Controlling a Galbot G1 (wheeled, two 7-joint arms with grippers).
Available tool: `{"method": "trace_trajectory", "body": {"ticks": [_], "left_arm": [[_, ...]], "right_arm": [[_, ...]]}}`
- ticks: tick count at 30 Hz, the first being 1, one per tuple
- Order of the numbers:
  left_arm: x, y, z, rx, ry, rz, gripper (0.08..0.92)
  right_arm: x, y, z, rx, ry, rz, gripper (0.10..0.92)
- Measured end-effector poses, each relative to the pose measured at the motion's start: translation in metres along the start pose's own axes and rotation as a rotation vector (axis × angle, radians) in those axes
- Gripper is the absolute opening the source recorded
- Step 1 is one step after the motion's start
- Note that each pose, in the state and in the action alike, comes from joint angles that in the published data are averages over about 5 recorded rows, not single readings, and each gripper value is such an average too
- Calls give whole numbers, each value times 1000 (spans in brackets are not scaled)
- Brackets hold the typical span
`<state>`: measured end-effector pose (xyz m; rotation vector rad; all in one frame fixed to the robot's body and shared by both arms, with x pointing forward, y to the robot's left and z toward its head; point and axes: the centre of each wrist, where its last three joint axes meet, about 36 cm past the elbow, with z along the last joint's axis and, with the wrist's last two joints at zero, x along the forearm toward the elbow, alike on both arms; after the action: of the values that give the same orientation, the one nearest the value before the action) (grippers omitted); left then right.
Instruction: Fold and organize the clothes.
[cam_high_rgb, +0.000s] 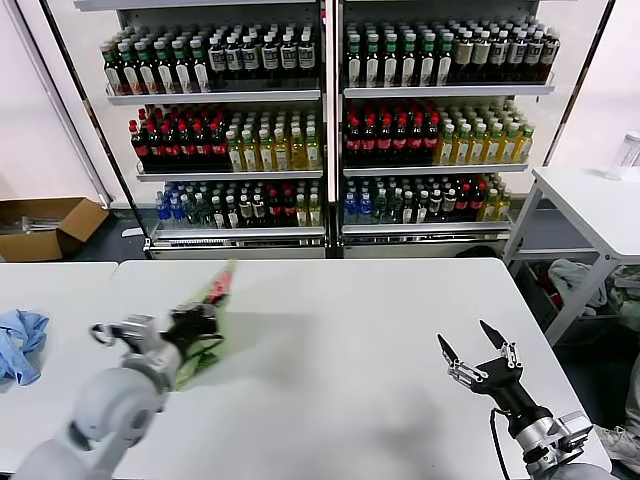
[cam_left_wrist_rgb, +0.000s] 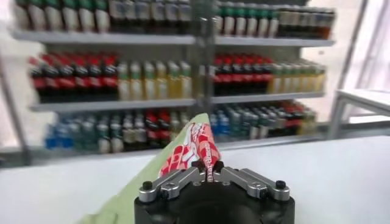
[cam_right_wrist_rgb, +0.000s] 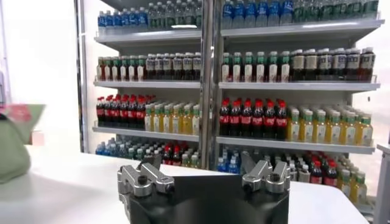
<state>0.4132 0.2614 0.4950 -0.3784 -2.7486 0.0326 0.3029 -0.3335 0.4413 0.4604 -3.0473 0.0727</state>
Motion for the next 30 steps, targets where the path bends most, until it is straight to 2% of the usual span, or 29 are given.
{"method": "trace_trajectory", "body": {"ticks": [5,10,15,23,27,30], "left_arm": [[-27,-44,15,27,35,89,153],[-45,-81,23,54,40,148,292],[-50,-102,23,86,36,195,439],[-55,-112,13,164,-12,232,665],[-54,-105,8,193,-43,230,776],[-51,-93,5,197,-61,218,815]], "right_arm": [[-3,2,-2,18,10,-6,823],[-8,6,-3,27,31,-16,823],[-16,11,-3,18,69,-32,823],[-33,16,-7,-22,134,-84,823],[-39,19,-7,-45,172,-106,823],[-47,23,-6,-66,208,-120,823]]}}
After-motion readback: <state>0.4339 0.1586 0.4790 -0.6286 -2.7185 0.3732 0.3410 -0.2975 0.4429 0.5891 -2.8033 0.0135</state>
